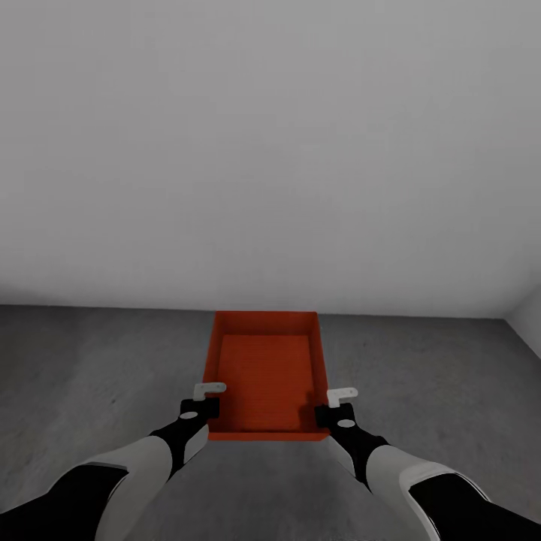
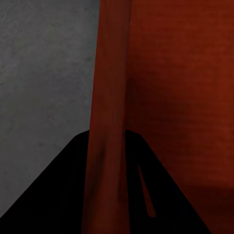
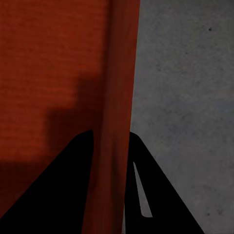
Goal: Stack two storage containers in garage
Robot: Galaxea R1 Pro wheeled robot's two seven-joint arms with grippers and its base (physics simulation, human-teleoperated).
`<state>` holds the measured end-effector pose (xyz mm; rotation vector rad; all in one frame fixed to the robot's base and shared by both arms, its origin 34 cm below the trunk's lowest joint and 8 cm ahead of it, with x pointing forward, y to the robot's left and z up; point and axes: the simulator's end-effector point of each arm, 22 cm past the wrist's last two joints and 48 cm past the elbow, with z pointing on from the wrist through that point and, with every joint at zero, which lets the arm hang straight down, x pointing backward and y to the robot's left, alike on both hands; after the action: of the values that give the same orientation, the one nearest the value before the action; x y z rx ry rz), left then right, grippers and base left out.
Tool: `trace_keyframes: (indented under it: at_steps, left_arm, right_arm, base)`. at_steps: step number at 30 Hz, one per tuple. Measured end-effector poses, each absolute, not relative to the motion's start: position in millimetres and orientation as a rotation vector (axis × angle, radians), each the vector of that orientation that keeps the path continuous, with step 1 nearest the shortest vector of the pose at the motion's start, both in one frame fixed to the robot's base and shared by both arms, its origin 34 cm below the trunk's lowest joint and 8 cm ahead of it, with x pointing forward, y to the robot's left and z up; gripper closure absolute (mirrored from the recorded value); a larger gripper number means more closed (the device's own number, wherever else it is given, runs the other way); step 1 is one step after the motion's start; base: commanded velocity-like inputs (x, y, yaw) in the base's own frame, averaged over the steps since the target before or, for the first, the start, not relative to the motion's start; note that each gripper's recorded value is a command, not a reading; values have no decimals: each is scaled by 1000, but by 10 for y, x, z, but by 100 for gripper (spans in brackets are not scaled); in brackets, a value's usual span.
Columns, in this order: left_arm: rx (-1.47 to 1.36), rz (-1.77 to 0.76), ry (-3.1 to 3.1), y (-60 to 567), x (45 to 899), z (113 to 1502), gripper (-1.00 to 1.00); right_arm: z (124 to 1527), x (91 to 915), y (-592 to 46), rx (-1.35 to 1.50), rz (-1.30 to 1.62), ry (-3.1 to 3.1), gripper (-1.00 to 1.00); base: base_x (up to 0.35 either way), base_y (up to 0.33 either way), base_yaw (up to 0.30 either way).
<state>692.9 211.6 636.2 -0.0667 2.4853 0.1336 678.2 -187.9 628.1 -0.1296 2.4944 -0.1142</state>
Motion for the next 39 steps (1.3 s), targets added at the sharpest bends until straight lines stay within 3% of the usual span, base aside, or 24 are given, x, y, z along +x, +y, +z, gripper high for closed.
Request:
trace_keyframes:
  at_steps: [39]
  left_arm:
    - [-63, 138, 2549, 2115, 6736, 6015, 100]
  right_arm:
    - [5943, 6584, -1879, -135, -112, 2558, 100]
  base:
    - [0, 0, 0]
